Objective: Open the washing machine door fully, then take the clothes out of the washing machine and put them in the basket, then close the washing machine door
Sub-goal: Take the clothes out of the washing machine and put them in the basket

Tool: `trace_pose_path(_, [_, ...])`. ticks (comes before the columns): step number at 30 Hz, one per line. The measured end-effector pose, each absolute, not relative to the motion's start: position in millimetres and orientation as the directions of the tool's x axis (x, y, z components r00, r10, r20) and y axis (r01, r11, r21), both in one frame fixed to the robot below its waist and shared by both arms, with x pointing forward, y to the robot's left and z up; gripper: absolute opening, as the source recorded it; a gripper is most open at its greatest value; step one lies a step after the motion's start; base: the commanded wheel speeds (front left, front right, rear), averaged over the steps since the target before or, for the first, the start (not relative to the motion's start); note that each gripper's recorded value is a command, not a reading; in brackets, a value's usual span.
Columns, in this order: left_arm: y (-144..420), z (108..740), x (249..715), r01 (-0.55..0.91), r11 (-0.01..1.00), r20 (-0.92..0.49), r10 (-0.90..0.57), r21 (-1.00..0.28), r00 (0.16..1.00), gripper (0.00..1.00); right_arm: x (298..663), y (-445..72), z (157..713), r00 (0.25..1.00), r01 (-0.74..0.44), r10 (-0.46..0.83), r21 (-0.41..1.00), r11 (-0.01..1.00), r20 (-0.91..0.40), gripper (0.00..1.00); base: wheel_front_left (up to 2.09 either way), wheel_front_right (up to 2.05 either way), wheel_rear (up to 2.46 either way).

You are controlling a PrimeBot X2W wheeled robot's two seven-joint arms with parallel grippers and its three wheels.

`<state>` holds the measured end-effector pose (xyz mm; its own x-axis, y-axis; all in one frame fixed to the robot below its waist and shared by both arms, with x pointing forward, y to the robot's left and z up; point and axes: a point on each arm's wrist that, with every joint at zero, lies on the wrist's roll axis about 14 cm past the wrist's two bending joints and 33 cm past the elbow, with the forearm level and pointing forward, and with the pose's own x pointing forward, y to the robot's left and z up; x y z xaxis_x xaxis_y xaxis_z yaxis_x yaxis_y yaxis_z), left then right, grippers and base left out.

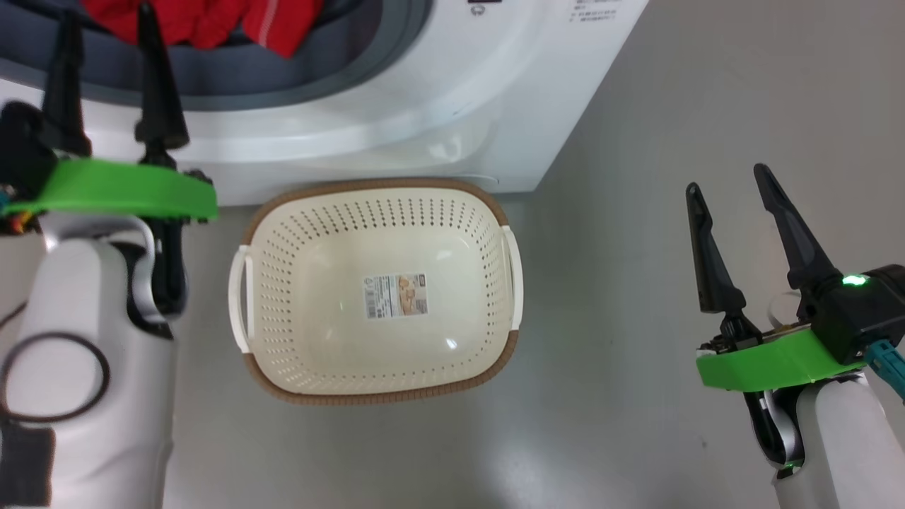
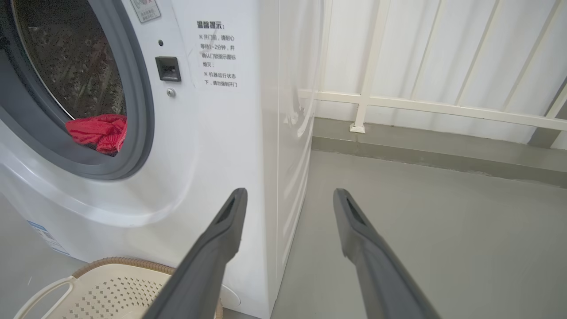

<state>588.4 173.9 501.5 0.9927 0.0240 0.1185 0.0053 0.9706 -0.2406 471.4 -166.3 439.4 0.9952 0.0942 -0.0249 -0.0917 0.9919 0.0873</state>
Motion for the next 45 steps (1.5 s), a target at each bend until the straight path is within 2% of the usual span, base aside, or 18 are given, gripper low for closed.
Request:
trace_pose_path(12, [167.9, 467.7, 642.0, 0.003, 0.970, 0.053, 0.010, -0.244, 0.999, 1.00, 483.2, -171.3, 410.1, 0.993, -0.080, 0.087, 0.079, 0.994, -0.079, 1.00, 0.00, 0.00, 0.00])
trace_pose_path(18, [159.3, 442.6, 662.0, 0.009, 0.973, -0.035, -0.017, -0.230, 0.999, 1.00, 483.1, -177.4, 403.3, 0.993, -0.068, 0.074, 0.068, 0.995, -0.096, 1.00, 0.00, 0.00, 0.00])
trace_pose_path(23, [162.6, 419.3, 680.1, -0.019, 0.986, -0.151, -0.007, -0.167, 0.988, 1.00, 484.5, -182.8, 399.7, 0.992, -0.058, 0.064, 0.056, 0.997, -0.104, 1.00, 0.00, 0.00, 0.00])
trace_pose_path(34, [174.0, 356.7, 680.6, -0.070, 0.997, -0.428, 0.049, -0.033, 0.903, 1.00, 481.8, -191.9, 388.9, 0.990, -0.036, 0.043, 0.051, 0.998, -0.135, 1.00, 0.00, 0.00, 0.00])
trace_pose_path(43, [170.4, 346.4, 679.1, -0.050, 0.999, -0.482, 0.045, 0.004, 0.875, 1.00, 481.8, -192.0, 390.5, 0.990, -0.037, 0.044, 0.054, 0.998, -0.133, 1.00, 0.00, 0.00, 0.00])
trace_pose_path(44, [170.9, 345.7, 678.8, -0.049, 0.999, -0.484, 0.046, 0.006, 0.874, 0.32, 481.6, -192.4, 390.6, 0.990, -0.036, 0.043, 0.054, 0.998, -0.134, 1.00, 0.00, 0.00, 0.00])
trace_pose_path(45, [170.0, 345.1, 678.5, -0.042, 0.999, -0.486, 0.039, 0.004, 0.873, 0.00, 481.5, -192.7, 390.7, 0.990, -0.036, 0.043, 0.054, 0.998, -0.134, 1.00, 0.00, 0.00, 0.00])
